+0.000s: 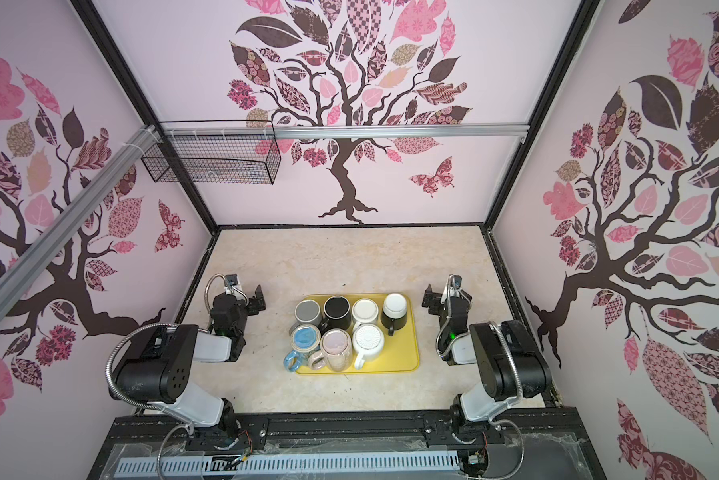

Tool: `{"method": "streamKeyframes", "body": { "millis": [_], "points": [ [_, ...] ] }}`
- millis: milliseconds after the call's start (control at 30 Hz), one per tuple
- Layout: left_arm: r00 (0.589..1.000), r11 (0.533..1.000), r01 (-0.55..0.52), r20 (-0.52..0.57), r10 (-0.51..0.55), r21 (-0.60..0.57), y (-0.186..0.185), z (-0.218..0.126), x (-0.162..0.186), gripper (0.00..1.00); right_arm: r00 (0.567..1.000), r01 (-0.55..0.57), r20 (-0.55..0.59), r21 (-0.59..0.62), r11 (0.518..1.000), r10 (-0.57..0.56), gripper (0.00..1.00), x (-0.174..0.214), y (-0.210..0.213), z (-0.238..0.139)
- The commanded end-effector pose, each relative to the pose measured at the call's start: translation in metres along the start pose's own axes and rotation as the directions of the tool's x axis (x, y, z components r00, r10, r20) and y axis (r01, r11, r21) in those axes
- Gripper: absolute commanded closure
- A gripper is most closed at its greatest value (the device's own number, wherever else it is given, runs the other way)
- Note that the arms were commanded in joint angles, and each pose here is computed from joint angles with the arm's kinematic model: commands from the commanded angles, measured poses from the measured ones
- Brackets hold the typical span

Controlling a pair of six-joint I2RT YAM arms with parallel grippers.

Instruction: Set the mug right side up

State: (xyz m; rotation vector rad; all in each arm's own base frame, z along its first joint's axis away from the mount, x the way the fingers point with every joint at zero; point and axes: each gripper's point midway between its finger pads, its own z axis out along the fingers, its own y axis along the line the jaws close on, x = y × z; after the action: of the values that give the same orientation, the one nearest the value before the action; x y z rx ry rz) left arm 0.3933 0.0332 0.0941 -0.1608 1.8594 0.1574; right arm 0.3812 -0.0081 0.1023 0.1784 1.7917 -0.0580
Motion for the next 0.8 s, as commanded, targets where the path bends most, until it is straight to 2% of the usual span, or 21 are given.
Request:
{"method": "streamKeyframes", "body": {
  "millis": [0,667,767],
  "points": [
    [0.999,1.000,0.024,0.037,-0.024,0.007,0.001,0.003,-0.014,0.03,0.999,0.000,0.033,-0.003,1.000,0.000,0.00,-0.010,0.001,0.002],
    [0.999,1.000,0.017,0.033,-0.017,0.006,0.000,0.004,-0.013,0.04,1.000,-0.001,0.027,-0.003,1.000,0.001,0.00,-0.010,0.001,0.003],
    [0.999,1.000,-0.006,0.046,0.006,-0.002,-0.003,-0.003,-0.026,0.04,0.998,0.016,0.058,-0.045,0.999,-0.014,0.00,-0.019,0.008,0.000]
  ]
}}
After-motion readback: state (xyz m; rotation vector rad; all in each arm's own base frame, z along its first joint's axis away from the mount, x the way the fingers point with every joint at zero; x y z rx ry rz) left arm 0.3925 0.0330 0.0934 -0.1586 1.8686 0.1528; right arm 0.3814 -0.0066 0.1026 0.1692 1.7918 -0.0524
